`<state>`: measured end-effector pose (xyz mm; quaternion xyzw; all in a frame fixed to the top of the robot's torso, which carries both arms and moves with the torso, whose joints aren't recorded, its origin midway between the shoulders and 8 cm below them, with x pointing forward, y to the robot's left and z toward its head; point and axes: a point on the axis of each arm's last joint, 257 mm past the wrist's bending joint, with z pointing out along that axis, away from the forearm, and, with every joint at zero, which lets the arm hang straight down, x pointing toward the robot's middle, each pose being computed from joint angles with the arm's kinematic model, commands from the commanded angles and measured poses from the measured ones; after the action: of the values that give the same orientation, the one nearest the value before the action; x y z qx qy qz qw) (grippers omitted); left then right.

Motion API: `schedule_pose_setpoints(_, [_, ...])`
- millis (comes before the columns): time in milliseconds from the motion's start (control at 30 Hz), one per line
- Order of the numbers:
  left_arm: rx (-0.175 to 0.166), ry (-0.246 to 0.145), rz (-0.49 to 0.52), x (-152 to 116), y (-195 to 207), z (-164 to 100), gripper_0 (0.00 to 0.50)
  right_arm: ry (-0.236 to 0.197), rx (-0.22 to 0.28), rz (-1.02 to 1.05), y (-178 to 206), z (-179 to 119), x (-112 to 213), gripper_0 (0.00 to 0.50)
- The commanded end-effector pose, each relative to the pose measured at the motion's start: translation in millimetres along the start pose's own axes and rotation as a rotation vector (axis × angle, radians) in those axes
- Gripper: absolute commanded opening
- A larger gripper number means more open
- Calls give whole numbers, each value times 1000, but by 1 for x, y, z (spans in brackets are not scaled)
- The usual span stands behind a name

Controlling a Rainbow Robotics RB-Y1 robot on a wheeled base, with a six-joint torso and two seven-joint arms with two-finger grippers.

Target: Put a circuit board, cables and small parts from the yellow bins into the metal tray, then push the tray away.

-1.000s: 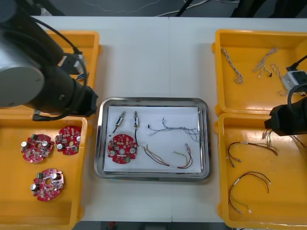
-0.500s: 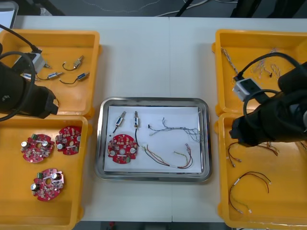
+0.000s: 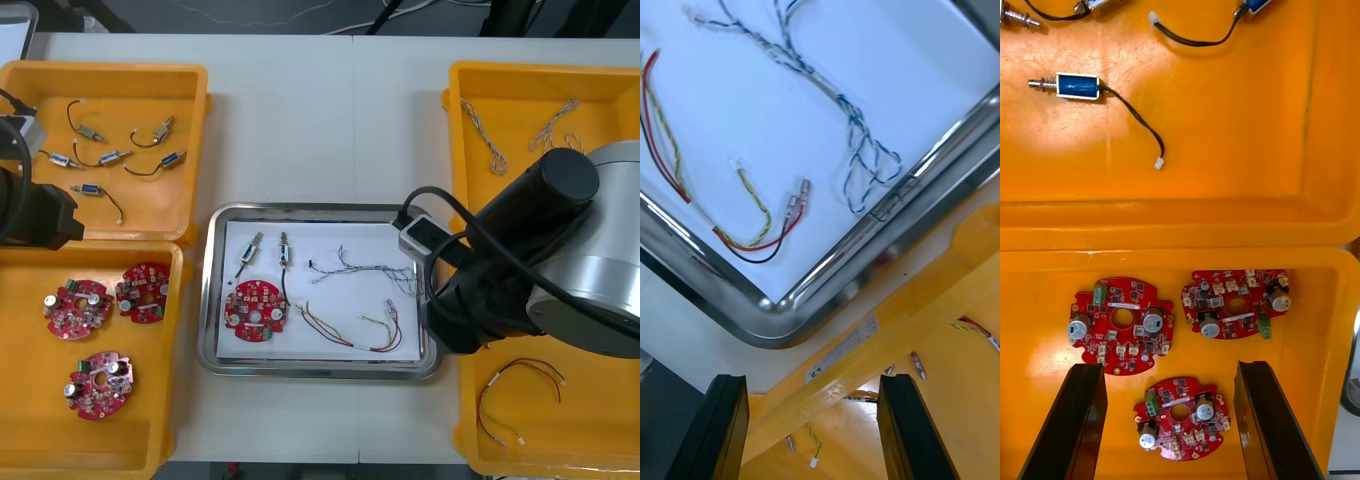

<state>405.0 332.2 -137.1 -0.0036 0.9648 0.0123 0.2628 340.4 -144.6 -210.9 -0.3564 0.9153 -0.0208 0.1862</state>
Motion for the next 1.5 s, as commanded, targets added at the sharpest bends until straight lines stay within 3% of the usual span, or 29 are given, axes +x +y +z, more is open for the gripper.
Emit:
schedule_pose_setpoints(33, [-68, -16, 76, 0, 25, -13, 500, -10, 10, -79, 15, 0, -13, 500])
schedule_pose_setpoints(167, [-73, -1, 85, 5, 29, -13, 500, 3, 8, -134, 26, 7, -20, 500])
schedule_pose_setpoints(300, [-55, 5, 86, 7, 29, -15, 500, 10, 2, -181, 38, 15, -29, 500])
schedule_pose_setpoints(500, [-40, 12, 100, 9, 25, -15, 500, -17, -28, -233, 62, 32, -45, 500])
schedule_pose_setpoints(733, [-2, 26, 106, 13, 17, -17, 500, -44, 2, -332, 88, 59, -63, 500])
schedule_pose_setpoints(967, [3, 14, 107, 10, 17, -18, 500, -21, 34, -423, 108, 79, -77, 500])
schedule_pose_setpoints(1500, [3, 5, 121, 8, 16, -17, 500, 5, 0, -661, 124, 78, -82, 500])
